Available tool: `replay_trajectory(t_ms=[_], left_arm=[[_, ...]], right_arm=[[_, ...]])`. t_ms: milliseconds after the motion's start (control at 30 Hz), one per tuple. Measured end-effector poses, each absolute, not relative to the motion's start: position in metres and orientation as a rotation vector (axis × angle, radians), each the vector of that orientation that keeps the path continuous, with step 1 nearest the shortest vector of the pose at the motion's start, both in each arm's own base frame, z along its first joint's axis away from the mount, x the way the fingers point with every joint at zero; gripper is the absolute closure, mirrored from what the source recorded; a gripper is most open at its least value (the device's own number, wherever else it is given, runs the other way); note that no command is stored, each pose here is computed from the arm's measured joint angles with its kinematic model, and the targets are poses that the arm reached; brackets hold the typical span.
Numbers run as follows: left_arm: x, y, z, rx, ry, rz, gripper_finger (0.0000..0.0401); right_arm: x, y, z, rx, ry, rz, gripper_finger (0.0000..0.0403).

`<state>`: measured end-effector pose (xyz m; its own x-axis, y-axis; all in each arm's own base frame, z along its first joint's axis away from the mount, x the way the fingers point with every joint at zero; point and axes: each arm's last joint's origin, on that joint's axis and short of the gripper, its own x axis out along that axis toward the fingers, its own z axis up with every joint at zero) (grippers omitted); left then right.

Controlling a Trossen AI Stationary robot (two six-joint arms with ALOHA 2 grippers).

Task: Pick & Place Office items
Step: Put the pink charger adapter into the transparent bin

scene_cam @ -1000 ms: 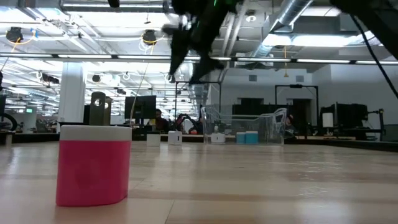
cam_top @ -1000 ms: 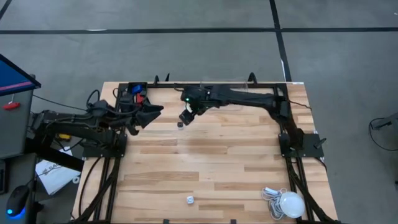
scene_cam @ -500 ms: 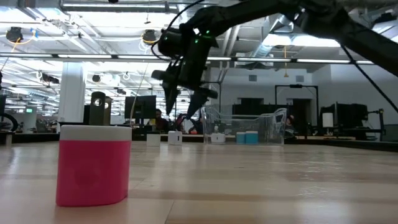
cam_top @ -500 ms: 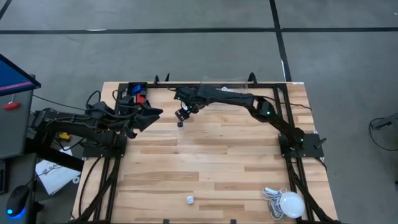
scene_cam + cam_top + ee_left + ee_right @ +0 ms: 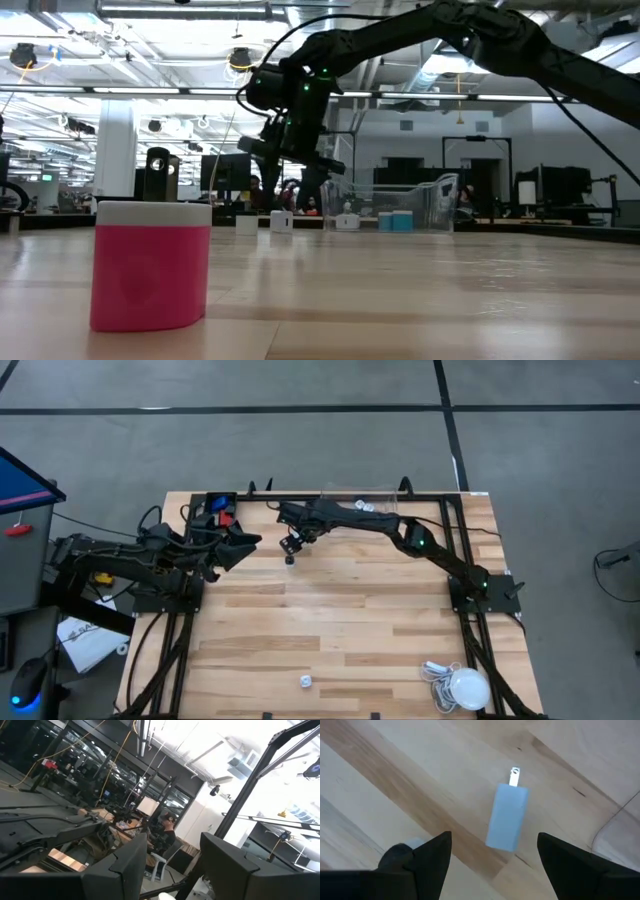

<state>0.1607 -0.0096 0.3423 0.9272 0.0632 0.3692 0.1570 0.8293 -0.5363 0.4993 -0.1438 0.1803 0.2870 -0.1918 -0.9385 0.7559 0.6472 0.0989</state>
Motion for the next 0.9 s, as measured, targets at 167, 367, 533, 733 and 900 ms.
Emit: replay_trajectory(t_ms=[167, 367, 533, 733, 900], left_arm=[[0.161, -0.01, 0.342, -0.595, -0.386, -0.051, 0.0219], [0.161, -0.01, 0.342, -0.593, -0.386, -0.051, 0.0219], [0.161, -0.01, 0.342, -0.586, -0.386, -0.049, 0.0219], [0.161, -0.01, 0.342, -0.572, -0.386, -0.047, 0.0219], [0.161, -0.01, 0.342, -0.571, -0.386, -0.047, 0.0219]], right_arm=[[0.498, -0.143, 0.18, 0.6, 1.129, -0.688, 0.0126], [0.499, -0.132, 0.189, 0.546, 1.131, -0.653, 0.0159], [0.491, -0.129, 0.208, 0.506, 1.128, -0.694, 0.0185], [0.488, -0.118, 0.218, 0.479, 1.148, -0.664, 0.0201], [0.5, -0.072, 0.225, 0.423, 1.114, -0.536, 0.0201]])
